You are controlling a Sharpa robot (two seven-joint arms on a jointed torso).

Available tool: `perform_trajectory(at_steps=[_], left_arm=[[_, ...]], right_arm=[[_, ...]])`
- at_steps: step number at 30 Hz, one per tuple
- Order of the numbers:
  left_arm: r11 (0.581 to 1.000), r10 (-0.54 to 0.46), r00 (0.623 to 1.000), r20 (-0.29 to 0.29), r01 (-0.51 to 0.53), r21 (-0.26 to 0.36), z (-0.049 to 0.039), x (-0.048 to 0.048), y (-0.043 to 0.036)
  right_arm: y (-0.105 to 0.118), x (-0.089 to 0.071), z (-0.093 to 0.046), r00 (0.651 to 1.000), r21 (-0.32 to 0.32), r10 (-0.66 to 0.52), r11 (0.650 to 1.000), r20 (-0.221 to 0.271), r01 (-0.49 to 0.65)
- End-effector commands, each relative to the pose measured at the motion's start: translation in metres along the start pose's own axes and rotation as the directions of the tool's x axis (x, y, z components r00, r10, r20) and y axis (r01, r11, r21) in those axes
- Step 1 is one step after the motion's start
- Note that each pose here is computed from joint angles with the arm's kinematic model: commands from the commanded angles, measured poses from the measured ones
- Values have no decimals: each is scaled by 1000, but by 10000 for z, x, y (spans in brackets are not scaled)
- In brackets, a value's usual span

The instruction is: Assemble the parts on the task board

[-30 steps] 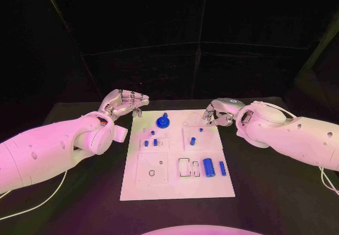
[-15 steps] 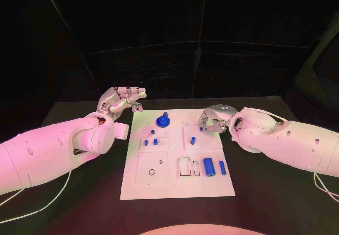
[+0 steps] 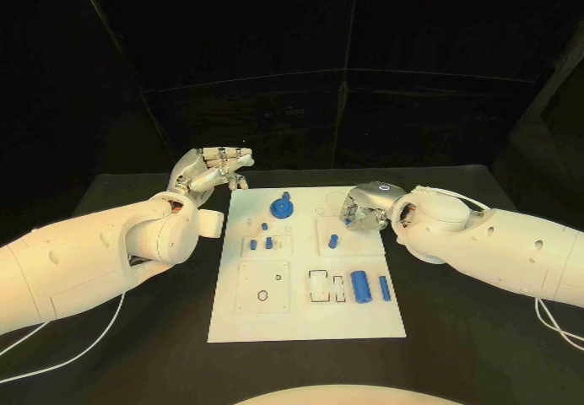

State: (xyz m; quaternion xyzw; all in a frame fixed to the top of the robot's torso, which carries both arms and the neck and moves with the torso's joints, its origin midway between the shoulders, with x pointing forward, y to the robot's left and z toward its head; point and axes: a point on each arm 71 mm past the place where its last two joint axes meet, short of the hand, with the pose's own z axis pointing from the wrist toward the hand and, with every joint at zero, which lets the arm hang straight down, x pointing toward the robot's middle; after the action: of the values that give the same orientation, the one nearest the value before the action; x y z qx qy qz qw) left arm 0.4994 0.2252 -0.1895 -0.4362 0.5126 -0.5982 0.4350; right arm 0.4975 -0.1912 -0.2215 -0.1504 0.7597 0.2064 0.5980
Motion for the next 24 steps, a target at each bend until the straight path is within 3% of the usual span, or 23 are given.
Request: perform_trajectory(at_steps=[1,9,24], left_arm=[[1000,-19,1000,-11,19,11,7,11,-14],[1000,-18,1000,-10,18,3,7,-1,-8],[1000,-23,1000,-18,23,-13,5,-28,1]], right_arm=[[10,54,3,999,-1,-12,1000,-35,12],[-4,40,2,1000,22,-25,999,-14,25],[32,-38,-27,996,22,-26,999,85,24]])
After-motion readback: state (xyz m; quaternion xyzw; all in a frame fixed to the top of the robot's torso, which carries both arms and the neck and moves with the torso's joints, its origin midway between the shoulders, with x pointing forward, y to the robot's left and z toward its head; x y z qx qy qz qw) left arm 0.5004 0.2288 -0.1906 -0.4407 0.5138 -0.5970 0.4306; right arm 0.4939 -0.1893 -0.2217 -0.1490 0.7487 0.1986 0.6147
